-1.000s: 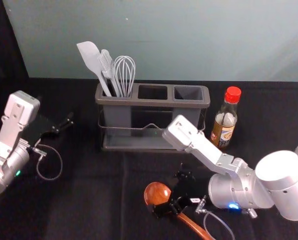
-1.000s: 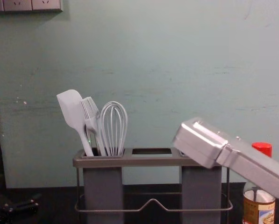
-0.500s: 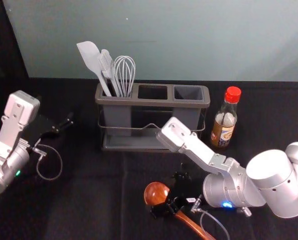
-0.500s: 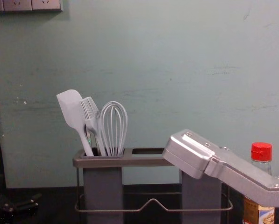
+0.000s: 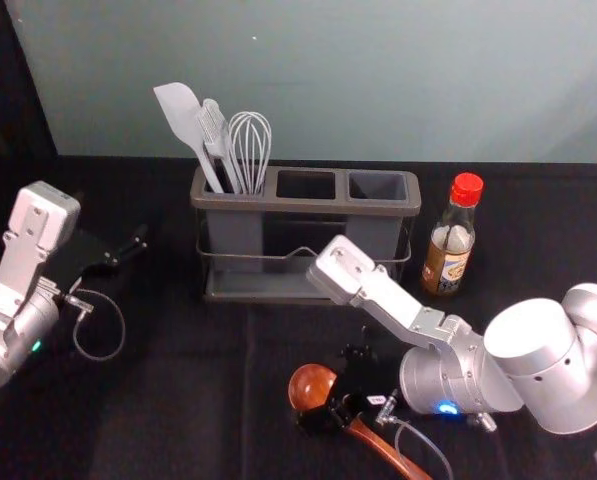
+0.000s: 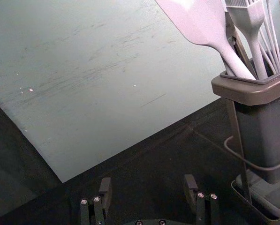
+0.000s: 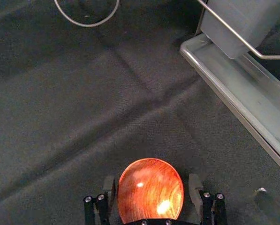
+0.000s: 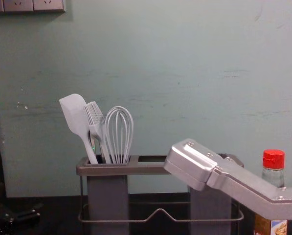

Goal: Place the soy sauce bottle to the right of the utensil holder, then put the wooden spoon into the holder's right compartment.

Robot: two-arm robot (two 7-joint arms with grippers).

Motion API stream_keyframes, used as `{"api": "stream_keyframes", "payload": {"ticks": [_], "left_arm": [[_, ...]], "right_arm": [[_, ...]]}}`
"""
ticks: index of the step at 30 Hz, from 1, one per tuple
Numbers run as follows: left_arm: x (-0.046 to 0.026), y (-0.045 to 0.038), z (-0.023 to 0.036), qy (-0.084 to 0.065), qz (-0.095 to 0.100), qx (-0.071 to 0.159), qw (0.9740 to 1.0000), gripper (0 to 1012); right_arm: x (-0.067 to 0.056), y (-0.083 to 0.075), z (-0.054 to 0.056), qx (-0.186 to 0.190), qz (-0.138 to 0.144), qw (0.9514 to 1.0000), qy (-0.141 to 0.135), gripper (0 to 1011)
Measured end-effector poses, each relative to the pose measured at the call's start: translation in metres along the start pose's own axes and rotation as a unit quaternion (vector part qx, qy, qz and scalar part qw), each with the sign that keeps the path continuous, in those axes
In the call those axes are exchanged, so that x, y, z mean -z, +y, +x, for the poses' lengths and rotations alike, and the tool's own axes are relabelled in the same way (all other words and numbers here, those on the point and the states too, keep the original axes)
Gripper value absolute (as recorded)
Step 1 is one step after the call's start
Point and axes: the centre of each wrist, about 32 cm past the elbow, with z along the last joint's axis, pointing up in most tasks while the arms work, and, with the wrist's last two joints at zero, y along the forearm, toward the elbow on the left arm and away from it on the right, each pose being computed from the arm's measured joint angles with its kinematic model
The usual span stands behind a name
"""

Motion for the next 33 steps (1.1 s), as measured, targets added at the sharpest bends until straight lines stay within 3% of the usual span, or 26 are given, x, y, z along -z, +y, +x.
{"api": "stream_keyframes", "payload": {"ticks": [33], "left_arm": [[0.0, 0.0, 0.0, 0.0, 0.0, 0.0, 1.0, 1005]], "right_arm": [[-0.0027, 0.0062, -0.0023, 0.008, -0.005, 1.0, -0.004, 999]]}}
